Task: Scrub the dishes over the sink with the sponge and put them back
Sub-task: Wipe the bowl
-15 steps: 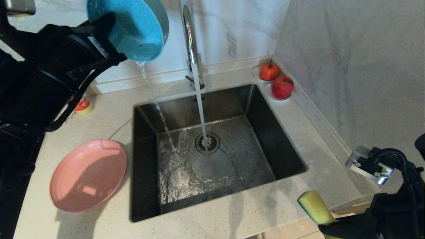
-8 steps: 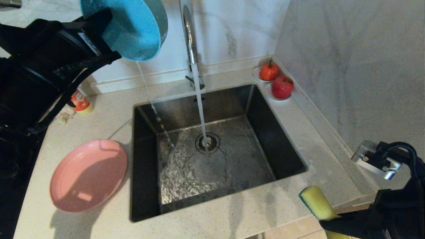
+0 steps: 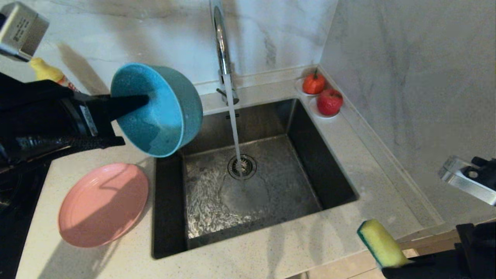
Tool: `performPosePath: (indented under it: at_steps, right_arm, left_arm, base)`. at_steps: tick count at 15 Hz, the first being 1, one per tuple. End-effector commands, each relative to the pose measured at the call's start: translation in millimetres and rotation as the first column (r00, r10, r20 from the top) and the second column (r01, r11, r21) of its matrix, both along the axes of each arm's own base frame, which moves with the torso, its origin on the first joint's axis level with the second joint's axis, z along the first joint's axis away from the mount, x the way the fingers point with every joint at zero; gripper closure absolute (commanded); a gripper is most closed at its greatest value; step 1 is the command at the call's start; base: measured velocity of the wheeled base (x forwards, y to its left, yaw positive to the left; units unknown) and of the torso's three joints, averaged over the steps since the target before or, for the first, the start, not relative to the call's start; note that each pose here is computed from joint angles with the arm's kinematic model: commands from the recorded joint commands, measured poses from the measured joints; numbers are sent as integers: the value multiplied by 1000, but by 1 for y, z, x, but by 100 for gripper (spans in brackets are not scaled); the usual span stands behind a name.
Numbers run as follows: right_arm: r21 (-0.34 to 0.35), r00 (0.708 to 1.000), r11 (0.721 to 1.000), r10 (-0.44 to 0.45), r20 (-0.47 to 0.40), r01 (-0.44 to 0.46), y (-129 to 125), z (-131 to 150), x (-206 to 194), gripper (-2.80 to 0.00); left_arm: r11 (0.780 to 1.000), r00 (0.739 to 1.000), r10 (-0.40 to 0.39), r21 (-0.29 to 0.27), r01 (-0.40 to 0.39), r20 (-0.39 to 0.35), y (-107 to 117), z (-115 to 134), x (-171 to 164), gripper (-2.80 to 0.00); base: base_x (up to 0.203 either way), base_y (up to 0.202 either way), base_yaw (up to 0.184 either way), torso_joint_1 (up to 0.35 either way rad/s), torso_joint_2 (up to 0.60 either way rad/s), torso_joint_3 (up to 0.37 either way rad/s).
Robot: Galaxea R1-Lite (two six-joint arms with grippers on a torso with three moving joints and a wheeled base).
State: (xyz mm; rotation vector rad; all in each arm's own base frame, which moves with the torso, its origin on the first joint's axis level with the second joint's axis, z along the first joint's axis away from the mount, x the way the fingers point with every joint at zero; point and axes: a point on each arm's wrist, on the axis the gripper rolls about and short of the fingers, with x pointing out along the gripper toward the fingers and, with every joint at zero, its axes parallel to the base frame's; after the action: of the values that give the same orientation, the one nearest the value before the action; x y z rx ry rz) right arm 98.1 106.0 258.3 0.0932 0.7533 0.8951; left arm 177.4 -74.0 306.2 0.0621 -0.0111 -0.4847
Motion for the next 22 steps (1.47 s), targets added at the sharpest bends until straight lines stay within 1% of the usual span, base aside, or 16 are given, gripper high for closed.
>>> performPosePath:
  at_steps: [1, 3, 4, 5, 8, 9, 10, 11, 13, 14, 16, 17, 18, 19, 20, 22]
  right_arm:
    - [33, 999, 999, 35, -2, -35, -2, 11, -4, 0]
    - [55, 997, 996, 72, -17, -71, -3, 19, -6, 0]
    - [63, 997, 995, 79, -15, -78, -3, 23, -7, 0]
    - [65, 997, 995, 81, -12, -80, -3, 27, -6, 0]
    - [75, 996, 993, 88, -7, -88, -2, 39, -6, 0]
    - [80, 995, 992, 95, -3, -95, -2, 44, -7, 0]
    - [80, 994, 991, 108, -4, -108, -2, 48, -9, 0]
    - [83, 992, 989, 126, -8, -125, 0, 51, -10, 0]
    - [105, 989, 984, 145, -2, -144, 3, 63, -11, 0]
    - [115, 989, 982, 150, 0, -149, 5, 70, -11, 0]
    - [107, 987, 982, 160, -21, -157, 11, 76, -8, 0]
    - [106, 985, 981, 169, -38, -164, 15, 76, -6, 0]
    - [115, 985, 981, 164, -51, -157, 18, 78, -5, 0]
    - [129, 986, 981, 155, -67, -145, 22, 82, -2, 0]
    - [142, 985, 980, 150, -88, -136, 25, 84, 1, 0]
    - [161, 980, 978, 155, -124, -135, 33, 86, 7, 0]
  left_arm:
    - [1000, 998, -27, 7, 28, -51, -1, -5, -10, 0]
    - [999, 997, -53, 8, 54, -55, -7, -5, -10, 0]
    - [997, 995, -79, 8, 79, -58, -15, -3, -10, 0]
    - [997, 994, -80, 13, 81, -69, -23, 0, -9, 0]
    - [1000, 996, -14, 18, 15, -92, -48, 5, -1, 0]
    - [1000, 994, 17, 10, -16, -112, -59, 4, 8, 0]
    - [998, 991, 53, -15, -55, -125, -71, 5, 12, 0]
    - [996, 987, 77, -25, -82, -144, -81, 3, 15, 0]
    - [992, 975, 125, -7, -129, -181, -101, -9, 26, 0]
    - [988, 970, 148, -16, -153, -191, -115, -13, 29, 0]
    - [986, 975, 135, -73, -149, -174, -131, -6, 23, 0]
    - [987, 978, 122, -81, -137, -169, -136, -4, 22, 0]
    - [987, 977, 128, -69, -142, -172, -140, -8, 23, 0]
    - [983, 972, 163, -56, -174, -171, -145, -11, 25, 0]
    - [978, 968, 190, -56, -202, -162, -150, -15, 28, 0]
    - [970, 969, 212, -92, -225, -130, -161, -18, 36, 0]
  base:
    - [0, 0, 0, 0, 0, 0]
    - [0, 0, 0, 0, 0, 0]
    - [0, 0, 0, 0, 0, 0]
    - [0, 0, 0, 0, 0, 0]
    - [0, 0, 0, 0, 0, 0]
    - [0, 0, 0, 0, 0, 0]
    - [0, 0, 0, 0, 0, 0]
    - [0, 0, 0, 0, 0, 0]
    - [0, 0, 0, 0, 0, 0]
    - [0, 0, 0, 0, 0, 0]
    - [0, 0, 0, 0, 0, 0]
    - [0, 0, 0, 0, 0, 0]
    - [0, 0, 0, 0, 0, 0]
    - [0, 0, 0, 0, 0, 0]
    - [0, 0, 0, 0, 0, 0]
    - [0, 0, 0, 0, 0, 0]
